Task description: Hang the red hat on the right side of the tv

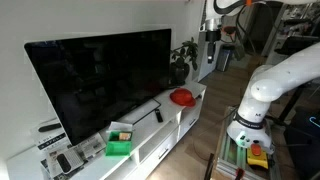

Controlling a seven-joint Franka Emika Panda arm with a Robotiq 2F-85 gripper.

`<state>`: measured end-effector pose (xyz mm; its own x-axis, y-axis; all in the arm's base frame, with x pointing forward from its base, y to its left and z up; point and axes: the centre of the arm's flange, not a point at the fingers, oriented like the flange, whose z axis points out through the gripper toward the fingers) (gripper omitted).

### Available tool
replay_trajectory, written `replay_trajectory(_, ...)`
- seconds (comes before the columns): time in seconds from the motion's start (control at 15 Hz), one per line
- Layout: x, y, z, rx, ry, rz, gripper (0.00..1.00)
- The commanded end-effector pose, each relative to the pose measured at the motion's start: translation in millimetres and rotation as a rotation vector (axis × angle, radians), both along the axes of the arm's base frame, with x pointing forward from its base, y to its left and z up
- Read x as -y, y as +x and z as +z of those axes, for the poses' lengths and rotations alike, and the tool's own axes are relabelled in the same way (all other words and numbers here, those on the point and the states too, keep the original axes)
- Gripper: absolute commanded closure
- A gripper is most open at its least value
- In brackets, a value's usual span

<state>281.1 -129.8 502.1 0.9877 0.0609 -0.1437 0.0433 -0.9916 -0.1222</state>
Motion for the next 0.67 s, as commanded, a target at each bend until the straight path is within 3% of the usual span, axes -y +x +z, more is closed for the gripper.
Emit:
replay_trajectory(0.0,0.0,0.0,0.0,0.000,0.000,0.000,0.00)
replay_trajectory(0.47,2.8,2.4,-4.0,-0.004,0.000,-0.010,0.00)
replay_trajectory(0.6,32.2,29.3,-23.3,-0.027,0.014,-0.096,0.00)
